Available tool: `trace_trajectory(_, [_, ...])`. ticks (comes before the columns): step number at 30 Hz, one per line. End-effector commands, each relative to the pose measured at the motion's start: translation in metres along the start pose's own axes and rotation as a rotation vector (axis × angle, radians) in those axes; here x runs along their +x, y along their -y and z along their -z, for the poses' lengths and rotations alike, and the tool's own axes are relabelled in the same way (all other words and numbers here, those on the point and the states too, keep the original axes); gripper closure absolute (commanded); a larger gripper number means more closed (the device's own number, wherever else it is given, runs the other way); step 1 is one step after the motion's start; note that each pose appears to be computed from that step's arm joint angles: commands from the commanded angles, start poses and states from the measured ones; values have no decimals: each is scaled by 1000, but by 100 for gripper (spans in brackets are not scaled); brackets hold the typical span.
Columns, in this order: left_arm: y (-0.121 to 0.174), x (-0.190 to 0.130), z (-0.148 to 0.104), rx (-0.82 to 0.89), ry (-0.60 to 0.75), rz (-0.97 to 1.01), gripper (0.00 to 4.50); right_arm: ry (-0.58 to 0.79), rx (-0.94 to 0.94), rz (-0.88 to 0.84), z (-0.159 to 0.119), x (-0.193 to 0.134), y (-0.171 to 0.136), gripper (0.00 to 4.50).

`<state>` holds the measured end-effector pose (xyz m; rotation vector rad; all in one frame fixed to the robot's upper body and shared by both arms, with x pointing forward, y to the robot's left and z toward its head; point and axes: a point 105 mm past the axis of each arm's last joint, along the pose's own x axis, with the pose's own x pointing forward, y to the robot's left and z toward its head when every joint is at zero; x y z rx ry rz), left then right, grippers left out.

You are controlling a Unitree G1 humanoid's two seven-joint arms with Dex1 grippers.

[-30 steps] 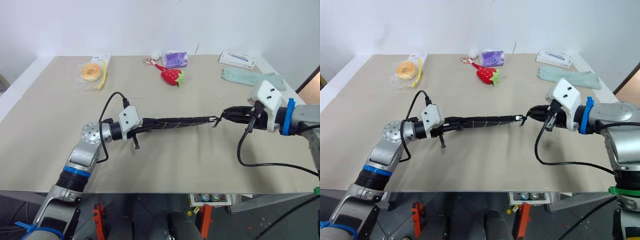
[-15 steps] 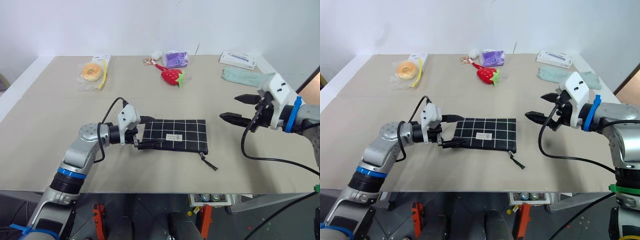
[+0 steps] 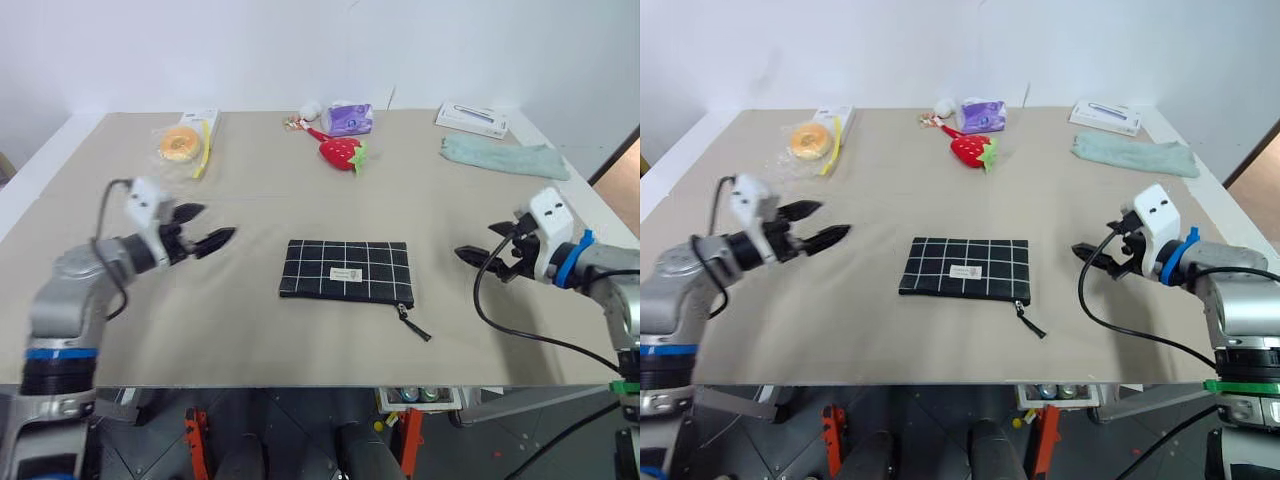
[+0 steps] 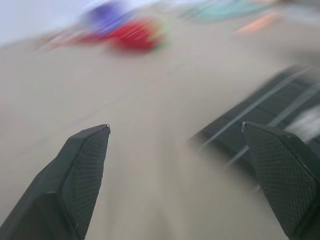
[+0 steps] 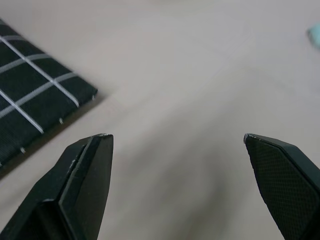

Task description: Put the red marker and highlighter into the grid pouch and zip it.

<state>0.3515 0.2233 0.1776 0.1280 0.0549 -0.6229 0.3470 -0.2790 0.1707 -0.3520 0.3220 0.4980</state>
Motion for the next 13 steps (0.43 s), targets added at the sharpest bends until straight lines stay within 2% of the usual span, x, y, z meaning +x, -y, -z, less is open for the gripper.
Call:
trace_trajectory(1, [-20,-24,0,25,3,-84,14,34,-29,-17,-9,0,2,0])
trace_trajectory(5, [-27,-36,11,34,-36,-115,14,29,-21,-42,-6,2,2,0])
trace_trajectory(13, [-25,-34,11,33,-60,-82,14,54,-9,-49,-8,6,-1,0])
